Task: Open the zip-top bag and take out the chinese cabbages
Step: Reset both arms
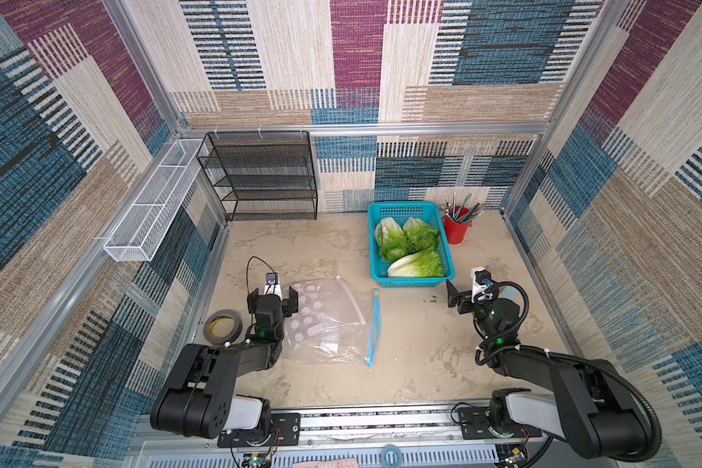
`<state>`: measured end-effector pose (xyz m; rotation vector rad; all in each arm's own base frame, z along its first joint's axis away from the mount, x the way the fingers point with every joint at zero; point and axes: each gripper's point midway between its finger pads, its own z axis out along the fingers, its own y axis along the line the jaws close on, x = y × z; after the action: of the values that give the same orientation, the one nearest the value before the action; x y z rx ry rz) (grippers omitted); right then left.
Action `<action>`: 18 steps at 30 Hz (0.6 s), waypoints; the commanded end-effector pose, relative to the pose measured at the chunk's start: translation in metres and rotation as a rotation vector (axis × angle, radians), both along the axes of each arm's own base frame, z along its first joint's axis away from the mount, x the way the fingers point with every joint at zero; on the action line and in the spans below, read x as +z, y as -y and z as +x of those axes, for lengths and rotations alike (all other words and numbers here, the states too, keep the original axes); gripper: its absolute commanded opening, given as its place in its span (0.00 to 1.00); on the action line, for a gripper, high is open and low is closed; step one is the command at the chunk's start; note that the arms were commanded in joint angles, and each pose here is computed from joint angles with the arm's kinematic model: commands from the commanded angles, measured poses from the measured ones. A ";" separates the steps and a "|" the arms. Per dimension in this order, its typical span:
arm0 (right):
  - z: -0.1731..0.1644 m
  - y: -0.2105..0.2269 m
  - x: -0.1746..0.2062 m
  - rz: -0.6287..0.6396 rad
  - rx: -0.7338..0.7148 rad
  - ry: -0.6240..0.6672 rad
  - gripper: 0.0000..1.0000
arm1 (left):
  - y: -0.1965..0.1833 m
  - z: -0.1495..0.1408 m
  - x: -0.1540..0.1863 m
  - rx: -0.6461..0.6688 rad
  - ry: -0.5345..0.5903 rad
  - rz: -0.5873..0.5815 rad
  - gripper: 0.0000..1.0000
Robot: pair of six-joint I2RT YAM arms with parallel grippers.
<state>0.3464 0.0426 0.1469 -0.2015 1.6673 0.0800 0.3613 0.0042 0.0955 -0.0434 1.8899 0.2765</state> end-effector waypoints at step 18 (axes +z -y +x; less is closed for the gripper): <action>0.021 0.016 -0.001 0.072 0.052 0.064 0.99 | -0.018 0.035 0.003 0.009 0.006 -0.076 0.99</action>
<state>0.3620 0.0257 0.1331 -0.2000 1.6320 0.1506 0.3940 0.0245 0.1111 -0.1063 1.8295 0.2600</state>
